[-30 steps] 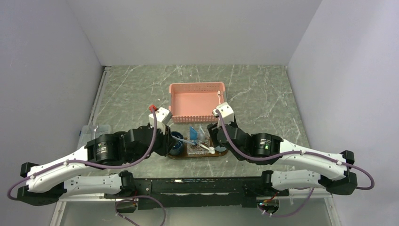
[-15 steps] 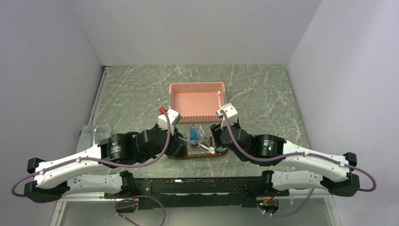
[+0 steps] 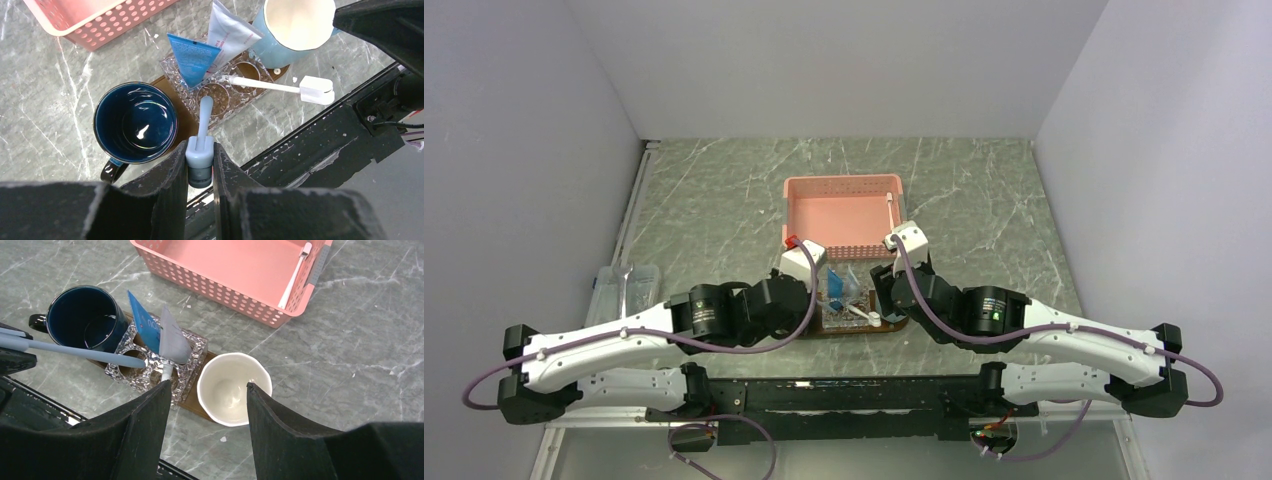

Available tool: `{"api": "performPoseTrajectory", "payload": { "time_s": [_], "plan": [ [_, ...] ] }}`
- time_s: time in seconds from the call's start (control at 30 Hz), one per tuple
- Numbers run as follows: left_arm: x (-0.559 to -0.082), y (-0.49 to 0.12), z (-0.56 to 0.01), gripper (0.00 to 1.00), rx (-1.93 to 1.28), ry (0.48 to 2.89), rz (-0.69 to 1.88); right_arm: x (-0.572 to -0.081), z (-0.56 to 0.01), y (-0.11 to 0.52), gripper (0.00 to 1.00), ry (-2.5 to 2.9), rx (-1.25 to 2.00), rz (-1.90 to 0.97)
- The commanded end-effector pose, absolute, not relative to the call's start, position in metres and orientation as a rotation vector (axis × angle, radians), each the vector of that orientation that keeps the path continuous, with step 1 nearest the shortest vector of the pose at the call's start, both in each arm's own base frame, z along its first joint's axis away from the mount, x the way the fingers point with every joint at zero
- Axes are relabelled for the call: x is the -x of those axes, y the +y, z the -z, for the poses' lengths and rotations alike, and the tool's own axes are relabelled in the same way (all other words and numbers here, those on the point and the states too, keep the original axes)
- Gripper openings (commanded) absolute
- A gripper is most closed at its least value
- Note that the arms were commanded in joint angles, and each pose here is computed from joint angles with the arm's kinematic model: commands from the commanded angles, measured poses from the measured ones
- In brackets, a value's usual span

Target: Prepare toiletry sets of a toothbrush and toothpaste on the tray

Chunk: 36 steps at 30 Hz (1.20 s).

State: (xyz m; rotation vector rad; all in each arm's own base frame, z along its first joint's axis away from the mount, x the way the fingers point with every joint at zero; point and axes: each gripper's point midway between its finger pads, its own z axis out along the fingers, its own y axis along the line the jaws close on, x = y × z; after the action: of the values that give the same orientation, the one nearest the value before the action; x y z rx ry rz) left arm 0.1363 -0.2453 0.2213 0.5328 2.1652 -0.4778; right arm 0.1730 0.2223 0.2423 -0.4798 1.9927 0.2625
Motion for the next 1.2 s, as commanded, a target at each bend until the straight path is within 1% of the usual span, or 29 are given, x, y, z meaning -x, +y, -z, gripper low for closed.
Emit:
{"api": "performPoseTrajectory", "payload": {
  "time_s": [0.0, 0.63, 1.17],
  "plan": [
    [-0.141, -0.256, -0.223, 0.00, -0.509, 2.137, 0.490, -0.173, -0.248, 0.222, 0.59, 1.982, 0.437, -0.303],
    [-0.147, -0.274, -0.197, 0.00, -0.534, 2.164, 0.436, -0.172, -0.245, 0.223, 0.59, 1.987, 0.438, -0.309],
    [-0.150, -0.270, -0.187, 0.00, -0.508, 2.174, 0.402, -0.173, -0.245, 0.224, 0.59, 1.983, 0.438, -0.310]
  ]
}}
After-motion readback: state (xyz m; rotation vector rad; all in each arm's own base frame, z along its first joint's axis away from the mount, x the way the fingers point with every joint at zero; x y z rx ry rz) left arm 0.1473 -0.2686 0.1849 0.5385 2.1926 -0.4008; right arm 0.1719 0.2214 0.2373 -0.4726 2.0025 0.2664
